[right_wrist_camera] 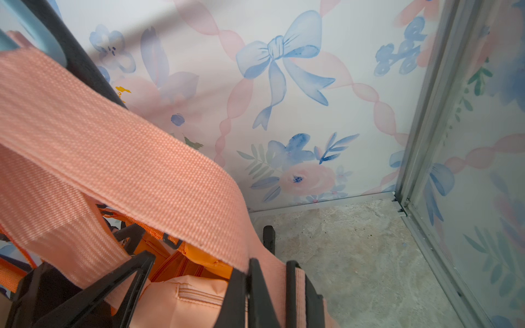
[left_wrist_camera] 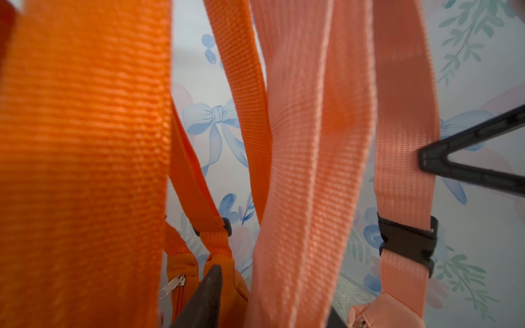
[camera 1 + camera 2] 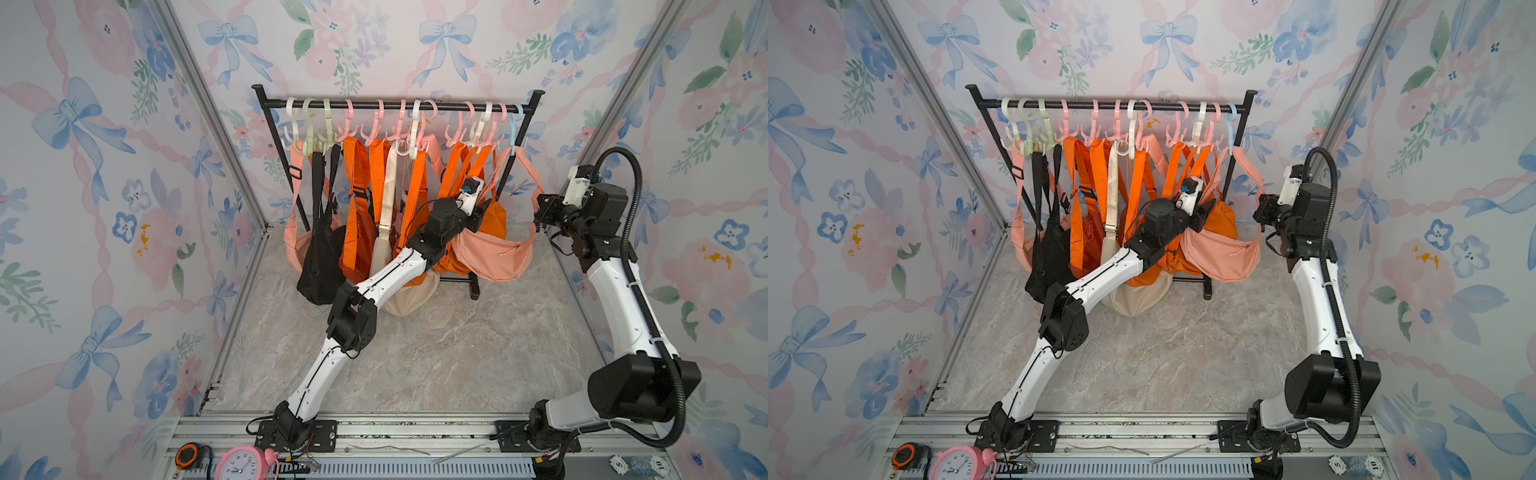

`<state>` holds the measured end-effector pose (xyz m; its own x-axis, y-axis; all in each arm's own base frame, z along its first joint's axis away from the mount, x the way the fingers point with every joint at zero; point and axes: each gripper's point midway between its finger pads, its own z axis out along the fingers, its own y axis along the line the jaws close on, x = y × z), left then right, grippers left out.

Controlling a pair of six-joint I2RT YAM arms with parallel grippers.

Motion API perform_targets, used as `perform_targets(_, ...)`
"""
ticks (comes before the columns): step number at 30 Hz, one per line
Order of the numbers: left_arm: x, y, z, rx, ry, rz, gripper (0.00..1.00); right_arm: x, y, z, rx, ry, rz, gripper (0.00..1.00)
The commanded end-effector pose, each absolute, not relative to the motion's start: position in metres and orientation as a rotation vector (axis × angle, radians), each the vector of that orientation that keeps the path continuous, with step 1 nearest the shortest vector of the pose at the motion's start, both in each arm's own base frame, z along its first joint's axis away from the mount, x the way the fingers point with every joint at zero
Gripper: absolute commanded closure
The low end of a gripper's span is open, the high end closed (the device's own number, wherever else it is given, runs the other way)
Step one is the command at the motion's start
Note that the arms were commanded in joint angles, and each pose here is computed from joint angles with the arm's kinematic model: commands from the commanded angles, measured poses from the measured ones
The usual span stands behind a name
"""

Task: Take the bag off the hook
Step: Pick up the bag from the hook.

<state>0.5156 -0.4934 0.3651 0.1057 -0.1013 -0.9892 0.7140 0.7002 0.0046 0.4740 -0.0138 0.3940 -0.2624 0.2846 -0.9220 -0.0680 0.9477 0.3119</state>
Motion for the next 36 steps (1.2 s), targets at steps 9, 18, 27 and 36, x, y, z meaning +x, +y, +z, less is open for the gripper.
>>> perform_targets(9,0.495,-0.500,0.413,0.548,1.217,-0.718,0.67,0.467,-0.009,0.405,0.152,1.771,0.370,1.00)
perform_targets(18,0.494,-0.498,0.423,0.537,1.186,-0.696,1.00,0.468,0.000,0.404,0.141,1.782,0.387,1.00)
perform_targets(27,0.481,-0.496,0.446,0.528,1.154,-0.701,1.00,0.469,0.018,0.414,0.115,1.744,0.457,1.00)
perform_targets(36,0.478,-0.486,0.468,0.501,1.122,-0.681,1.00,0.473,0.037,0.442,0.074,1.696,0.503,1.00)
